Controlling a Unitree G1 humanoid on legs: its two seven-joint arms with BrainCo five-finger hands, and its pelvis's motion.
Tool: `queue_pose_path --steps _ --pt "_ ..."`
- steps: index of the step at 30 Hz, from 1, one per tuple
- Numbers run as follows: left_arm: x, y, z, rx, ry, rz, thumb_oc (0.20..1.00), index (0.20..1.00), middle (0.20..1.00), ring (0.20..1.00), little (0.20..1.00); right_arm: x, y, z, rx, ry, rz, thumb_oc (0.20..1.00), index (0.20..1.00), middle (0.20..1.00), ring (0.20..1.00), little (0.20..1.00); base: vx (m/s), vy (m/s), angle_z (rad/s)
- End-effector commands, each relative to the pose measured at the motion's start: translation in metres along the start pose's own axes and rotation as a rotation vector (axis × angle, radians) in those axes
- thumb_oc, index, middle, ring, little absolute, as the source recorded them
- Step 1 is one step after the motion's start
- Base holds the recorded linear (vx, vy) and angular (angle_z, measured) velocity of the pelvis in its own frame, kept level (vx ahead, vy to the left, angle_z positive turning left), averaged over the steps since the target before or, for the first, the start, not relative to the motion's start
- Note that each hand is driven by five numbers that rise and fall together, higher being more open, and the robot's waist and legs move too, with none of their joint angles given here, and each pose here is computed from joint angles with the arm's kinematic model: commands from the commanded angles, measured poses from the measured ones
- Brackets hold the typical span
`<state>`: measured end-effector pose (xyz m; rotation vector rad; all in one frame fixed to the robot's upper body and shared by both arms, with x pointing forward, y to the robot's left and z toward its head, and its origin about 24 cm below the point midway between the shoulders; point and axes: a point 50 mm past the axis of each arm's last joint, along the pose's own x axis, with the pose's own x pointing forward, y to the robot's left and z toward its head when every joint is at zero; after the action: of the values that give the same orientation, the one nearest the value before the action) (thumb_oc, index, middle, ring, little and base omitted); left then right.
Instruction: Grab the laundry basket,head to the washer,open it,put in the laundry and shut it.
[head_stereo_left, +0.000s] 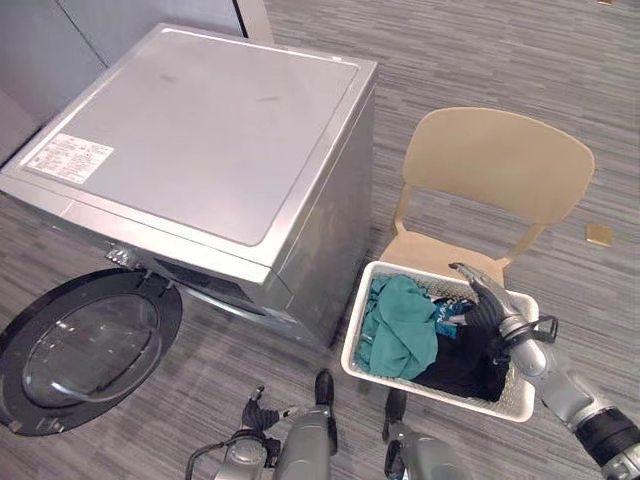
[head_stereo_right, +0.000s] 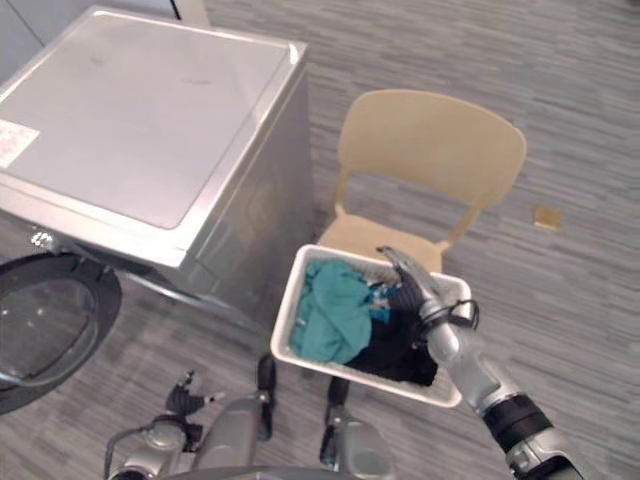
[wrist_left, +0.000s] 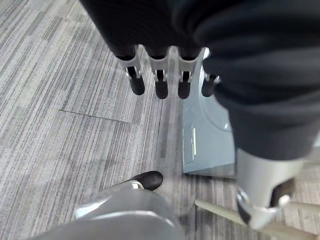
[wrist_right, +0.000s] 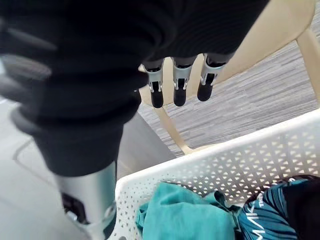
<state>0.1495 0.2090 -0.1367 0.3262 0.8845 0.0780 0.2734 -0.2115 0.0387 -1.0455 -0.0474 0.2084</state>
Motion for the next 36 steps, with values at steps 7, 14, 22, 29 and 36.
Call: queue_pose_path --steps 7,14,22,29,36 --pt "0.009 0.031 0.029 0.028 -0.103 0.099 1.0 1.0 1.0 1.0 1.0 0.039 -0.013 0.021 -0.14 -0.067 -0.065 1.0 1.0 1.0 1.0 1.0 -0.07 0.147 -0.12" --pt "0.013 0.032 0.052 0.049 -0.174 0.11 1.0 1.0 1.0 1.0 1.0 0.066 -0.021 0.017 -0.215 0.021 -0.127 1.0 1.0 1.0 1.0 1.0 -0.06 0.074 0.03" --pt "0.016 0.032 0.086 0.009 -0.282 0.129 1.0 1.0 1.0 1.0 1.0 0.093 -0.048 0.0 -0.426 0.207 -0.191 1.0 1.0 1.0 1.0 1.0 -0.06 0.025 0.07" --pt "0.014 0.024 0.097 0.018 -0.33 0.114 1.0 1.0 1.0 1.0 1.0 0.098 -0.099 -0.005 -0.429 0.274 -0.338 0.2 0.2 0.2 0.2 0.2 -0.02 0.007 0.1" --pt "0.014 0.016 0.095 0.0 -0.323 0.085 1.0 1.0 1.0 1.0 1.0 0.097 -0.144 0.016 -0.308 0.175 -0.54 0.2 0.2 0.2 0.2 0.2 0.0 -0.005 0.07"
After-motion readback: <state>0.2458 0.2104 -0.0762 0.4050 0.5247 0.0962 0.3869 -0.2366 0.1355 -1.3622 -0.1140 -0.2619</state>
